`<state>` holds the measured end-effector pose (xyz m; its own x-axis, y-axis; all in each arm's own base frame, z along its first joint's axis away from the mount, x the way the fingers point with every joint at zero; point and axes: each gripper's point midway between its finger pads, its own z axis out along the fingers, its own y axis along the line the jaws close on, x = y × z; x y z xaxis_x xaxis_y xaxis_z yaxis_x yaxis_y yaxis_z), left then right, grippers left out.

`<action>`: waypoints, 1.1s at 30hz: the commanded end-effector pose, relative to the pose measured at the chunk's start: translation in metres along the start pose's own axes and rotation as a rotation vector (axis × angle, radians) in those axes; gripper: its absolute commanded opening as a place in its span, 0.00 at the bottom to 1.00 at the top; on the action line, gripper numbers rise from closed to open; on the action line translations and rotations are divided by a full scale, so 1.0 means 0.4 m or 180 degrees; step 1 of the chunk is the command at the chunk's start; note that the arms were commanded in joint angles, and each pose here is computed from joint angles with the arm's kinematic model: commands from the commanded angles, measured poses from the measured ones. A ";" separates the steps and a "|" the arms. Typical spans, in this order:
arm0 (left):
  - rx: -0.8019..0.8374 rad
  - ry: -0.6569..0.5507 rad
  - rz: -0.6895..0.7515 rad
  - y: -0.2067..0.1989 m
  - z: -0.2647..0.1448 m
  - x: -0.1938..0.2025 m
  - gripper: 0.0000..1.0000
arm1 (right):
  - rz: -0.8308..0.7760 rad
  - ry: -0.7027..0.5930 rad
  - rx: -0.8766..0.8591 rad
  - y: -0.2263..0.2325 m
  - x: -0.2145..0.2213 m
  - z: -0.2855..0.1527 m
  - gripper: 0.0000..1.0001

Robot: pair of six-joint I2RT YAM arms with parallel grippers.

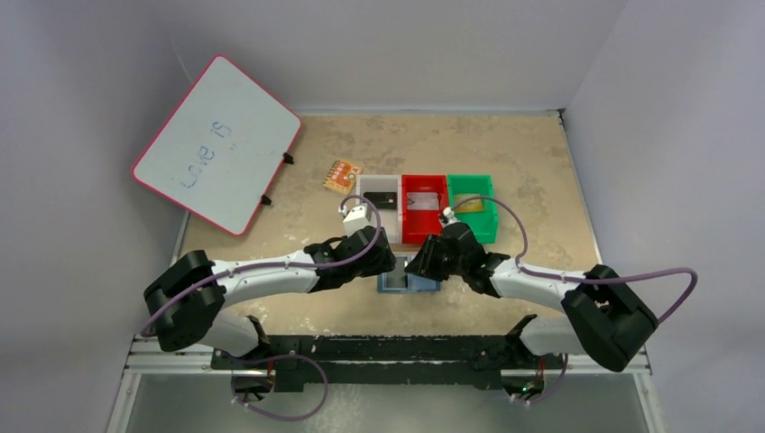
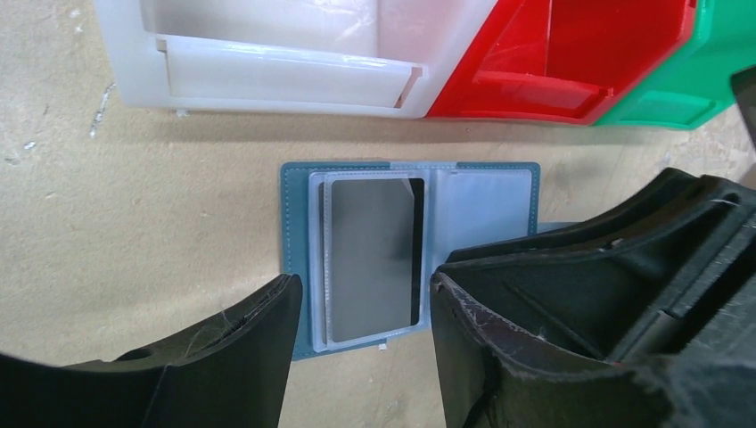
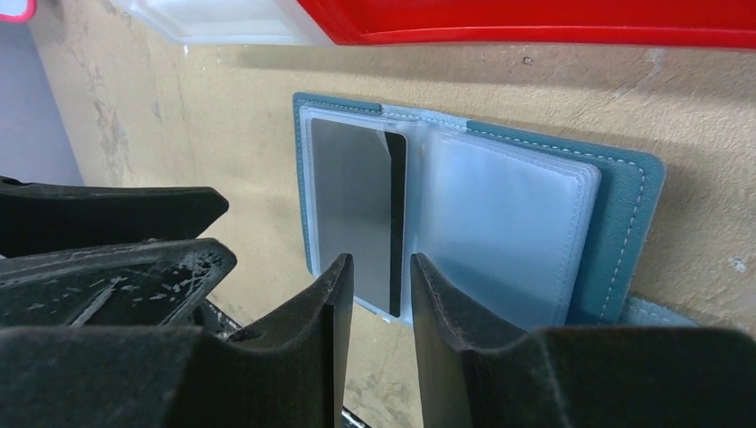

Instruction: Take the credit cards out of the card holder

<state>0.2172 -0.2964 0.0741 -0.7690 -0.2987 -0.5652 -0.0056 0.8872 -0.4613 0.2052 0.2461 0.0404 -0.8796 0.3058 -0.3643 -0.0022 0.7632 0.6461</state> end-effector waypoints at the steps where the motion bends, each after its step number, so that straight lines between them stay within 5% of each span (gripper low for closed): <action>1: 0.0287 0.0037 -0.0119 -0.049 0.000 -0.011 0.53 | 0.0062 0.0038 -0.0141 0.019 0.006 0.012 0.33; 19: 0.0146 0.0351 0.0078 -0.032 0.063 0.056 0.43 | 0.0318 0.0071 -0.0088 -0.006 0.026 0.031 0.29; 33: -0.0045 0.0479 0.0320 0.016 0.073 0.088 0.20 | 0.0515 0.0044 -0.0131 -0.018 0.036 0.038 0.19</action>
<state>0.2039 -0.3042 0.0259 -0.8578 -0.1764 -0.4828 0.0356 0.9166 -0.3982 0.2019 0.2532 0.0210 -0.8809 0.3940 -0.2623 0.1031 0.7005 0.7061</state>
